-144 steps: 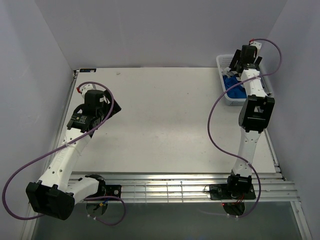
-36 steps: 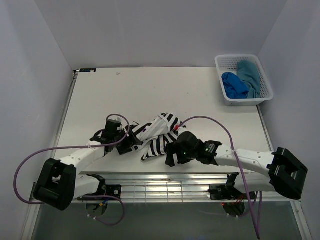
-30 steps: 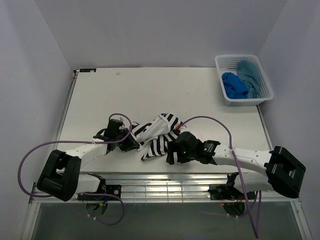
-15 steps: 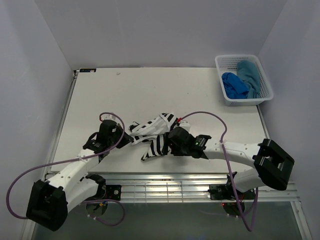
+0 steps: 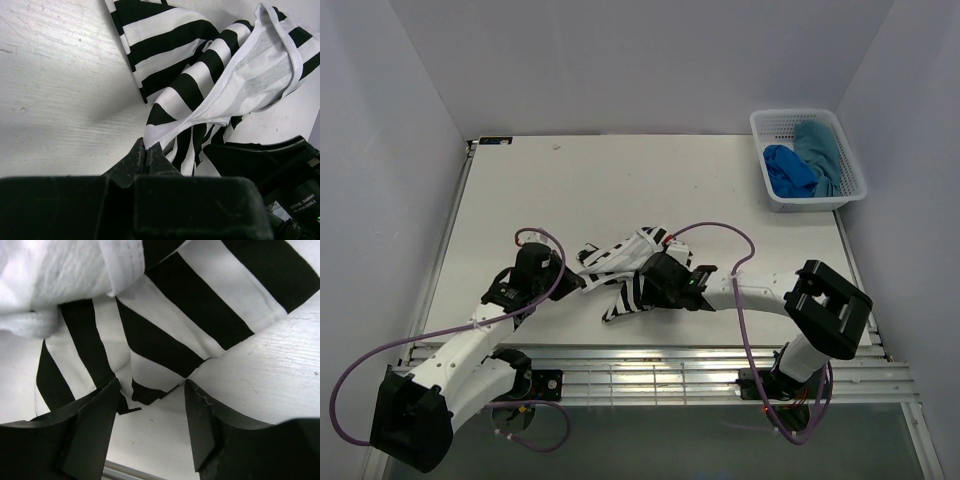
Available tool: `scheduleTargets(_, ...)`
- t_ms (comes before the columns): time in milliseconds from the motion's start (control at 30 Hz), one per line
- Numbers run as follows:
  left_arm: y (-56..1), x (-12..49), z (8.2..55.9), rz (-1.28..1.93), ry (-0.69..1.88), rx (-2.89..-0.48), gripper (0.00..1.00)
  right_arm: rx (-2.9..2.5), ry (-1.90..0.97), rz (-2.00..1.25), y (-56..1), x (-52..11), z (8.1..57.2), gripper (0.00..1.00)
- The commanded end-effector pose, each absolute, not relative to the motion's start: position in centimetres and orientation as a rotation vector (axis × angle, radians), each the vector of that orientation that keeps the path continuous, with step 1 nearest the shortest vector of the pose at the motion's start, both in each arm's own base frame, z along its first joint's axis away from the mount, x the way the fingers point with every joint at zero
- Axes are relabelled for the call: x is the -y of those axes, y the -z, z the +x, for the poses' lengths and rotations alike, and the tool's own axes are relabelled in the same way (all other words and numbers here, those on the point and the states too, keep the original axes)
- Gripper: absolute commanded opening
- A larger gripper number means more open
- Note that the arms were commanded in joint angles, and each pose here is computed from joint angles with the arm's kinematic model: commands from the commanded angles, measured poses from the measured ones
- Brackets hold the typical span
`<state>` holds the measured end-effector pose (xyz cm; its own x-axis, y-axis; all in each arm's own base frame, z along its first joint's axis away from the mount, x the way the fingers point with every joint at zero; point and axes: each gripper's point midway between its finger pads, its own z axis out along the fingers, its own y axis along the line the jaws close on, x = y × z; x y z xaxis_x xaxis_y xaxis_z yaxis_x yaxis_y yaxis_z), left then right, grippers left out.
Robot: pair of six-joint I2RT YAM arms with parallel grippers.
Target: Fold and stack the tank tops
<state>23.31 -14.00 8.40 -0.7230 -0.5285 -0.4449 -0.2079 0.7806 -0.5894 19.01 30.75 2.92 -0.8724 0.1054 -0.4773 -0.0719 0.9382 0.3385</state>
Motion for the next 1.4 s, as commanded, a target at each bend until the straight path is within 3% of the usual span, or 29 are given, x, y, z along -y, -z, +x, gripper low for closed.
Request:
scheduleTargets(0,-9.6,13.9,23.5,-0.549,0.693,-2.319,0.0,-2.566,-0.394,0.057,-2.1,-30.4,20.1,0.59)
scheduleTargets(33,-9.6,13.9,23.5,-0.554,0.689,-2.317,0.0,-2.561,-0.373,0.054,-1.9,-30.2,20.3,0.48)
scheduleTargets(100,-9.8,13.5,23.6,-0.571,0.667,-2.308,0.0,-2.548,-0.353,0.04,-2.0,-29.9,20.5,0.34)
scheduleTargets(133,-10.1,13.4,23.8,-0.584,0.666,-2.299,0.0,-2.524,-0.337,0.037,-2.5,-29.6,20.9,0.2)
scheduleTargets(200,-11.3,12.3,24.8,-0.64,0.595,-2.251,0.0,-2.49,-0.301,-0.023,-3.6,-28.8,21.8,0.08)
scheduleTargets(367,-17.9,10.0,29.0,-0.725,0.43,-2.096,0.0,-2.323,-0.158,-0.193,-11.5,-24.2,25.0,0.08)
scheduleTargets(500,-27.1,7.6,32.3,-0.776,0.31,-1.921,0.0,-2.143,-0.115,-0.287,-19.4,-19.4,28.0,0.08)
scheduleTargets(700,-37.9,5.0,33.7,-0.753,0.27,-1.703,0.0,-1.872,0.077,-0.434,-31.1,-14.7,30.1,0.08)
scheduleTargets(933,-48.8,1.6,27.7,-0.707,0.319,-1.434,0.0,-1.687,0.108,-0.444,-42.1,-12.0,28.2,0.08)
scheduleTargets(1200,-51.9,2.8,20.5,-0.568,0.566,-1.344,0.0,-1.443,-0.23,-0.682,-48.9,-13.4,20.5,0.08)
scheduleTargets(1367,-52.2,3.5,19.5,-0.529,0.628,-1.342,0.0,-1.396,-0.219,-0.689,-50.5,-13.0,20.0,0.08)
